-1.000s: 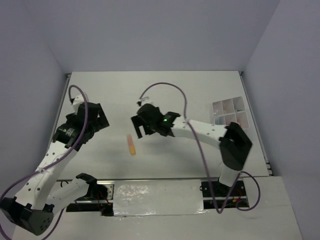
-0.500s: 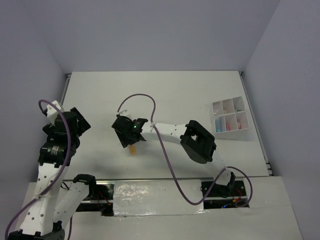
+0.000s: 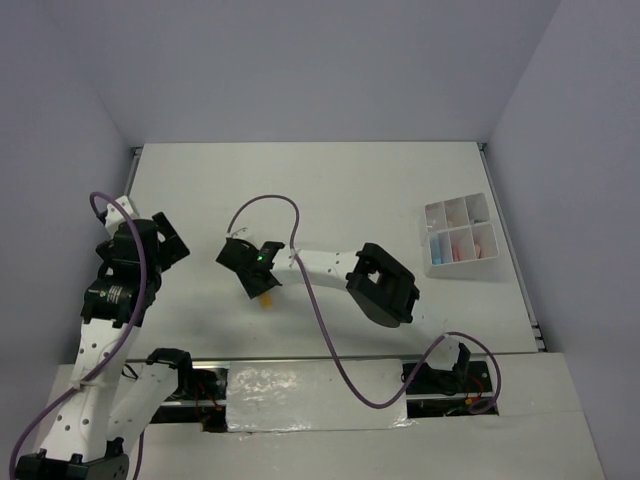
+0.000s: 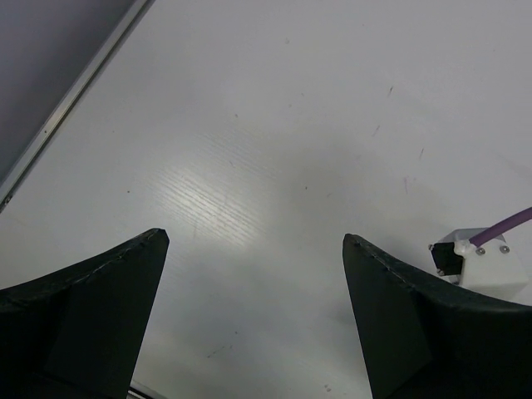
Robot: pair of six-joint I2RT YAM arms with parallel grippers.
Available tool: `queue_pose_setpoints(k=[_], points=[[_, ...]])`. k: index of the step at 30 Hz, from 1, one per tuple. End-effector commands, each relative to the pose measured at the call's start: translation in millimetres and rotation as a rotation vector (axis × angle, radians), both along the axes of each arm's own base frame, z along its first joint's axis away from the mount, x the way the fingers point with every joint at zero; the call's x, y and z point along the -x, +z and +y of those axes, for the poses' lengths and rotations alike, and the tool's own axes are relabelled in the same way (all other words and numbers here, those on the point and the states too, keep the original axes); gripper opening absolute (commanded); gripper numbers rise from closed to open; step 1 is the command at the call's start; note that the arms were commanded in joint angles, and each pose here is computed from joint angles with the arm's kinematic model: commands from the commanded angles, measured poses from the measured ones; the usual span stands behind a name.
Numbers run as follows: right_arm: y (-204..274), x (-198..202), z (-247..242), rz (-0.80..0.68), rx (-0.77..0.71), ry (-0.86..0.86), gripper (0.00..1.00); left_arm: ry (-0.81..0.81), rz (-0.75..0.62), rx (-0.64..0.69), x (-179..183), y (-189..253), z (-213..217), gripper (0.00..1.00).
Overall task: Sort the stationery into containers
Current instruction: Pick up the pen from the center of the board, then place the pen in the storage box.
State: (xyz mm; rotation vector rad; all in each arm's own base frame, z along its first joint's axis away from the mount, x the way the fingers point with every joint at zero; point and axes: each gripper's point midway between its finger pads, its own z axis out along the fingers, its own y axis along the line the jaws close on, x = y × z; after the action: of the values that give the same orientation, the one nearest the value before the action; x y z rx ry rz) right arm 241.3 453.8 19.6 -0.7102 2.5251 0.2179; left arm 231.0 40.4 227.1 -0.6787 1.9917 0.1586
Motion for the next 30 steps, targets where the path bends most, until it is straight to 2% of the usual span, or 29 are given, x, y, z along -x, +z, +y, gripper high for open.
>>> queue_pose_setpoints(k=[1,3,4,5,8,10,12,15,16,17,18,19,20,21,24,27,30], points=[[-10,6,-1,0.015,0.027,0.023,0.39,-0.038,-0.037,-0.002,-7,7,-4,0.99],[-3,3,2,-0.006,0.001,0.027,0.32,-0.048,-0.038,0.000,-8,7,-6,0.99],[6,0,1,-0.023,-0.016,0.030,0.21,-0.052,-0.041,0.003,-9,8,-6,0.99],[14,-4,7,-0.049,-0.053,0.031,0.00,-0.056,-0.038,0.002,-9,7,-7,0.99],[38,-11,10,-0.087,-0.136,0.091,0.00,-0.066,-0.042,0.003,-9,8,-8,0.99],[58,-19,-8,-0.123,-0.163,0.068,0.00,-0.074,-0.047,0.005,-9,8,-10,0.99],[82,-43,-32,-0.196,-0.208,0.004,0.00,-0.084,-0.050,0.006,-9,9,-11,0.99],[116,-68,-107,-0.281,-0.250,-0.138,0.00,-0.095,-0.051,0.006,-10,9,-13,0.99],[129,-64,-139,-0.306,-0.263,-0.179,0.00,-0.099,-0.053,0.006,-10,10,-13,0.99],[133,-79,-179,-0.347,-0.224,-0.283,0.00,-0.104,-0.055,0.006,-10,10,-14,0.99],[122,-74,-212,-0.354,-0.171,-0.339,0.00,-0.108,-0.055,0.007,-10,10,-14,0.99],[146,-75,-240,-0.412,-0.195,-0.407,0.00,-0.111,-0.058,0.009,-10,11,-15,0.99],[145,-74,-268,-0.421,-0.163,-0.477,0.00,-0.116,-0.063,0.010,-10,11,-16,0.99],[153,-77,-317,-0.477,-0.133,-0.608,0.00,-0.124,-0.065,0.012,-10,11,-17,0.99],[164,-73,-398,-0.574,-0.065,-0.817,0.00,-0.143,-0.069,0.017,-11,12,-21,0.99],[169,-72,-440,-0.606,-0.035,-0.930,0.00,-0.148,-0.064,0.018,-12,11,-22,0.99],[171,-79,-457,-0.615,0.019,-0.960,0.00,-0.155,-0.062,0.018,-13,10,-23,0.99]])
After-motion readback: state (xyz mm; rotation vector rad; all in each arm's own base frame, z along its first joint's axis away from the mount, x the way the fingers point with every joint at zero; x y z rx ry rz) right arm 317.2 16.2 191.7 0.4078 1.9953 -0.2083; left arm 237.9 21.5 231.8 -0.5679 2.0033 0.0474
